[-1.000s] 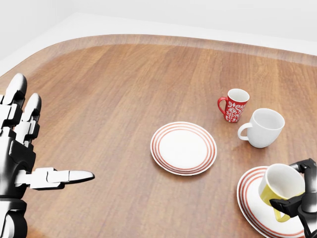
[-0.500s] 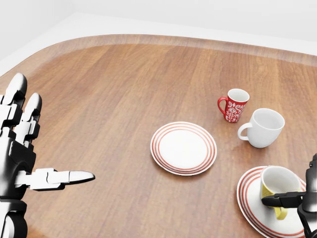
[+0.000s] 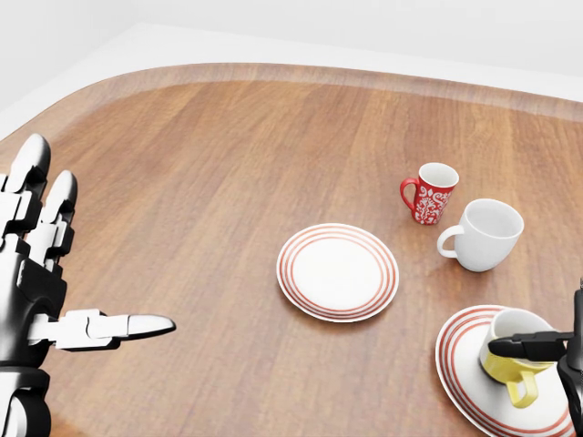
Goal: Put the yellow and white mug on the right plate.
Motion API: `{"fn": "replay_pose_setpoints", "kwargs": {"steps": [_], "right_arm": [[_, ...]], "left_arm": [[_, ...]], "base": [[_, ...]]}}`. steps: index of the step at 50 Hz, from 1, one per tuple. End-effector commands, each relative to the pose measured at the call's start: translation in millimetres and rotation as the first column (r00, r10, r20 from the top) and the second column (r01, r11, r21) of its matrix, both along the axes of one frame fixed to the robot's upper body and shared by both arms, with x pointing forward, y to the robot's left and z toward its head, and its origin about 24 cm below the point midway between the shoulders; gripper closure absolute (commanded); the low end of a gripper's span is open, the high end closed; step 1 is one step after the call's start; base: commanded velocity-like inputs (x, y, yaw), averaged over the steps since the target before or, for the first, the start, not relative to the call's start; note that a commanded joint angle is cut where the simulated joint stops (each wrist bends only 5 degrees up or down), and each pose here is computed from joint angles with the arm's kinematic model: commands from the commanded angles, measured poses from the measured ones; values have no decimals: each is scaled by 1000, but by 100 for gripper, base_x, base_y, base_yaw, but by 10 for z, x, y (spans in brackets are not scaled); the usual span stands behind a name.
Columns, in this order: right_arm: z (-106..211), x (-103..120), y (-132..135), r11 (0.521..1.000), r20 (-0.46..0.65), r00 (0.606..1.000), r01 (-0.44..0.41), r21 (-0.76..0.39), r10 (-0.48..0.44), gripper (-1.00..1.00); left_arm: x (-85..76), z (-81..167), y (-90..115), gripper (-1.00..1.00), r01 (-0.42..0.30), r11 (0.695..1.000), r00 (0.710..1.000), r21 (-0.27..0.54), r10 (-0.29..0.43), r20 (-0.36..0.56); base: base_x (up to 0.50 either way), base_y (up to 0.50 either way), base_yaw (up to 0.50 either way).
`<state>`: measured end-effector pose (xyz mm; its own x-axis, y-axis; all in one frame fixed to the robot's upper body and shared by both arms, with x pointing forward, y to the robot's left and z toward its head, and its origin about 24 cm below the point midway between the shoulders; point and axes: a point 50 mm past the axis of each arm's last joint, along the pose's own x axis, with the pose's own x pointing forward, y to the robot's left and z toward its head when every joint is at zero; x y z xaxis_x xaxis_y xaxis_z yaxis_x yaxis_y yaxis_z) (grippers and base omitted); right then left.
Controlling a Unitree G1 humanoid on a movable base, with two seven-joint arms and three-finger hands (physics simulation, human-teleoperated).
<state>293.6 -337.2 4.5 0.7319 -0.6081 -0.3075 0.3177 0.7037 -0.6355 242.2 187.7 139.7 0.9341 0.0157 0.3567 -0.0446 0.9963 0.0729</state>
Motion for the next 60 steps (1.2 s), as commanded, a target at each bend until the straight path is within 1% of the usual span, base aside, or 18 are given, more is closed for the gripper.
{"fn": "replay_pose_setpoints", "kwargs": {"steps": [1, 10, 17, 28, 36, 39, 42, 44, 45, 46, 47, 48, 51, 56, 57, 58, 59, 60], "right_arm": [[224, 122, -62, 1000, 78, 997, -8, -4, 9, -100], [476, 233, -105, 999, 172, 984, -36, -17, 38, -100], [700, 285, -107, 996, 275, 958, -78, -39, 86, -100], [1051, 195, -17, 989, 399, 906, -130, -64, 145, -100], [1453, 20, 206, 966, 560, 787, -215, -143, 258, -100], [1635, -95, 367, 945, 623, 712, -260, -196, 325, -100], [1766, -195, 441, 931, 658, 660, -279, -234, 363, -100], [1961, -319, 527, 908, 691, 590, -293, -298, 417, -100], [2014, -345, 548, 903, 700, 571, -294, -314, 429, -100], [2120, -421, 590, 891, 718, 529, -294, -346, 453, -100], [2173, -462, 615, 883, 723, 508, -294, -365, 468, -100], [2176, -465, 617, 883, 723, 507, -294, -367, 469, -100], [2347, -639, 721, 850, 735, 429, -293, -437, 525, -100], [2538, -856, 842, 812, 748, 320, -290, -507, 581, -100], [2604, -925, 876, 798, 749, 283, -286, -531, 600, -100], [2609, -930, 878, 797, 749, 281, -285, -533, 601, -100], [2693, -1011, 918, 779, 744, 240, -268, -567, 624, -100], [2732, -1052, 940, 769, 739, 220, -260, -584, 637, -100]], "left_arm": [[2, 2, 0, -91, 1, 1000, 1000, 0, -1, 1], [5, -15, 2, -91, 0, 1000, 1000, -1, 0, -7], [-6, -16, -3, -91, 1, 1000, 1000, 0, -1, -6], [-19, 24, -3, -91, 3, 1000, 1000, 0, -3, 12], [-22, 24, -13, -91, 6, 1000, 1000, -1, -6, 12], [-31, 47, -12, -91, 7, 1000, 1000, 0, -7, 23], [-41, 75, -3, -91, 4, 1000, 999, 0, -4, 35], [-60, 102, -9, -91, 6, 1000, 999, 1, -6, 48], [-65, 108, -10, -91, 7, 1000, 999, 1, -7, 51], [-70, 110, -13, -91, 8, 1000, 999, 1, -8, 53], [-74, 119, -14, -91, 9, 1000, 998, 1, -9, 57], [-75, 120, -14, -91, 9, 1000, 998, 1, -9, 57], [-113, 181, -16, -91, 12, 1000, 996, 3, -13, 86], [-187, 313, -23, -91, 19, 1000, 988, 7, -20, 150], [-199, 323, -21, -91, 20, 1000, 988, 6, -21, 155], [-200, 323, -21, -91, 20, 1000, 988, 6, -21, 156], [-201, 332, -19, -91, 20, 1000, 987, 5, -21, 160], [-204, 339, -19, -91, 20, 1000, 986, 5, -21, 163]], "base": [[0, 0, 0], [0, 0, 0], [0, 0, 0], [0, 0, 0], [0, 0, 0], [0, 0, 0], [0, 0, 0], [0, 0, 0], [0, 0, 0], [0, 0, 0], [0, 0, 0], [0, 0, 0], [0, 0, 0], [0, 0, 0], [0, 0, 0], [0, 0, 0], [0, 0, 0], [0, 0, 0]]}}
